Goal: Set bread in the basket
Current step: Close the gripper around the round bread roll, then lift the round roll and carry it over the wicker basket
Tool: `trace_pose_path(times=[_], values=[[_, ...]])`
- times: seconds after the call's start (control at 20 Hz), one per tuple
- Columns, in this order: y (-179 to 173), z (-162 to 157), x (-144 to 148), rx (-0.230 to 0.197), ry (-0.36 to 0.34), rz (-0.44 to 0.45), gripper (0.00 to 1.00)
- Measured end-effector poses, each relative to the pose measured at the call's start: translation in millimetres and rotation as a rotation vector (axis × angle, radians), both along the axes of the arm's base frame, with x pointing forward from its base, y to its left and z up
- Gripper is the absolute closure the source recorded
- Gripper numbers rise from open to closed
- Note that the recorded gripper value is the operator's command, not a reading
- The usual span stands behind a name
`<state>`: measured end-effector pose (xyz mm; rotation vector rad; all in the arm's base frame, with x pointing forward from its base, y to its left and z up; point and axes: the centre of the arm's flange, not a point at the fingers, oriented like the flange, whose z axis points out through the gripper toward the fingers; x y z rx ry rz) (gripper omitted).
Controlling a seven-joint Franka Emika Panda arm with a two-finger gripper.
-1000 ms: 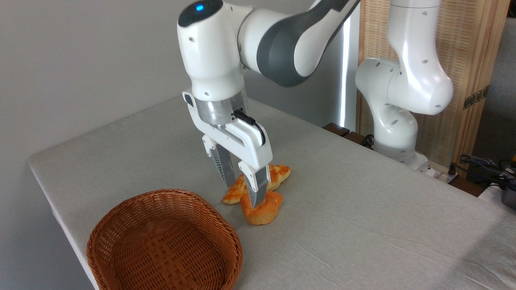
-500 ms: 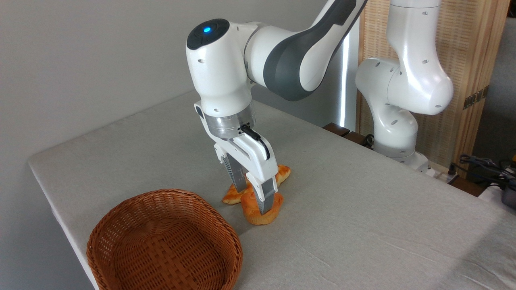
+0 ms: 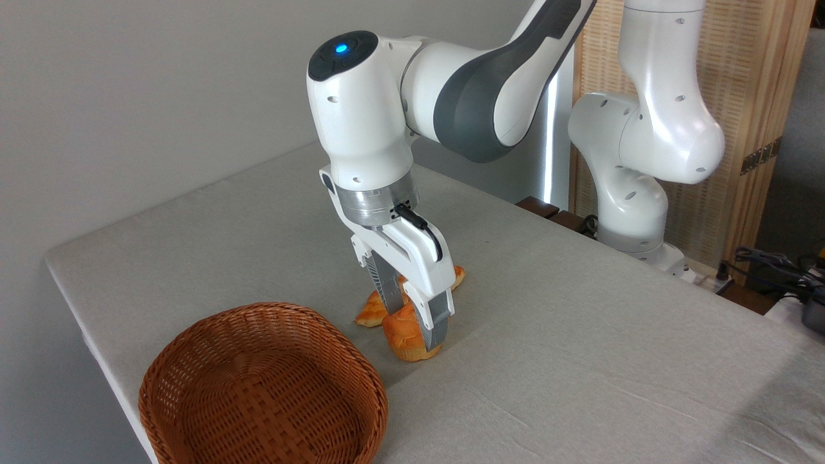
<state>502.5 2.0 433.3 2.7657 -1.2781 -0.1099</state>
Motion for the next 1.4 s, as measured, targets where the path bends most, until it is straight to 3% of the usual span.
trace_pose_path(times=[0.45,0.5,0.6,0.65,1.4], values=[[-10,-16,1,0.002,0.032,-0.021,0.02],[-12,-17,1,0.002,0.033,-0.024,0.14],[-15,-17,1,0.002,0.034,-0.032,0.49],[-19,-17,1,0.002,0.034,-0.038,0.56],[-27,-13,3,0.003,0.023,-0.054,0.57]])
